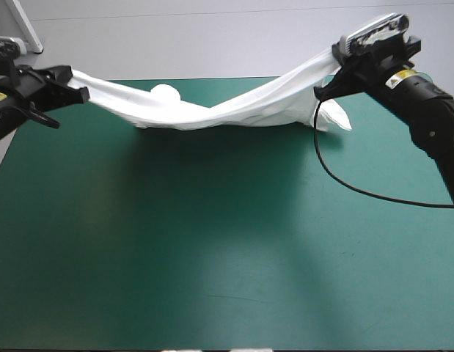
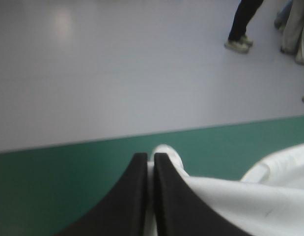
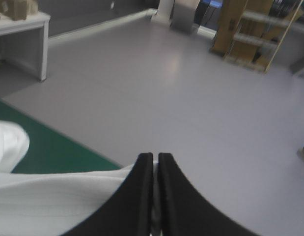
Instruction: Fold the cloth
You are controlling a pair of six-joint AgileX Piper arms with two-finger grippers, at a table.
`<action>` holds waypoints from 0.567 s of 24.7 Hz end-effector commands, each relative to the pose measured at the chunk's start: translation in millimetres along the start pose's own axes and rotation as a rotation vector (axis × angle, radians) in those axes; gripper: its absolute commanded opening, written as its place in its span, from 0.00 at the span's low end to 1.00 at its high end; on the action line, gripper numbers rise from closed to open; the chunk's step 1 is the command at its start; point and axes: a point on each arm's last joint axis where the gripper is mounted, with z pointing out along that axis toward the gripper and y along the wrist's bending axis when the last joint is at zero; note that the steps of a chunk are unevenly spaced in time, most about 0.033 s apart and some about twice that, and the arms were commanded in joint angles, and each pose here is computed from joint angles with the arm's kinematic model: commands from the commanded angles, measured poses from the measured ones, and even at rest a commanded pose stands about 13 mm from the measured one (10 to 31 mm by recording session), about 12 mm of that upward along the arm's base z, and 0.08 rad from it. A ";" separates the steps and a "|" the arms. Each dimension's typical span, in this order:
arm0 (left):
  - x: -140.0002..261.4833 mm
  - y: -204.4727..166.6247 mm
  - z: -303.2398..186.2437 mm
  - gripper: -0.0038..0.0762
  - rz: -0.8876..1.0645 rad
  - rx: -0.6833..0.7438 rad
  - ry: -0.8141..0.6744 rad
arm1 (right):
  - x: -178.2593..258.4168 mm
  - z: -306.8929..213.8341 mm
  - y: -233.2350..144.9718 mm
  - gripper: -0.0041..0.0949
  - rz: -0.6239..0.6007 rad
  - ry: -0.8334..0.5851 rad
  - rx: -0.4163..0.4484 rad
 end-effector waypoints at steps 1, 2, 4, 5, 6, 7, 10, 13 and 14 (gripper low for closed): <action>-59.0 -13.0 -45.6 0.07 0.039 -0.021 -0.278 | -64.1 -41.4 -16.2 0.04 -0.063 -0.277 0.131; -69.4 -15.5 -54.3 0.07 0.057 -0.024 -0.320 | -76.9 -50.3 -18.7 0.04 -0.080 -0.321 0.150; -87.9 -20.7 -71.9 0.07 0.092 -0.030 -0.398 | -95.2 -64.5 -21.5 0.04 -0.092 -0.386 0.170; -94.2 -22.8 -78.7 0.07 0.102 -0.030 -0.425 | -104.5 -72.6 -22.8 0.04 -0.096 -0.421 0.180; -101.3 -25.3 -86.8 0.07 0.115 -0.032 -0.457 | -111.7 -79.2 -23.7 0.04 -0.099 -0.449 0.188; -107.8 -27.8 -94.6 0.07 0.131 -0.035 -0.487 | -120.3 -87.6 -24.7 0.04 -0.103 -0.483 0.198; -128.8 -36.0 -123.1 0.07 0.194 -0.056 -0.605 | -149.5 -121.0 -27.7 0.04 -0.119 -0.613 0.237; -150.8 -41.2 -156.2 0.07 0.255 -0.129 -0.796 | -174.5 -156.6 -30.6 0.04 -0.132 -0.773 0.299; -153.0 -41.6 -160.0 0.07 0.258 -0.139 -0.819 | -177.6 -161.6 -30.9 0.04 -0.135 -0.796 0.309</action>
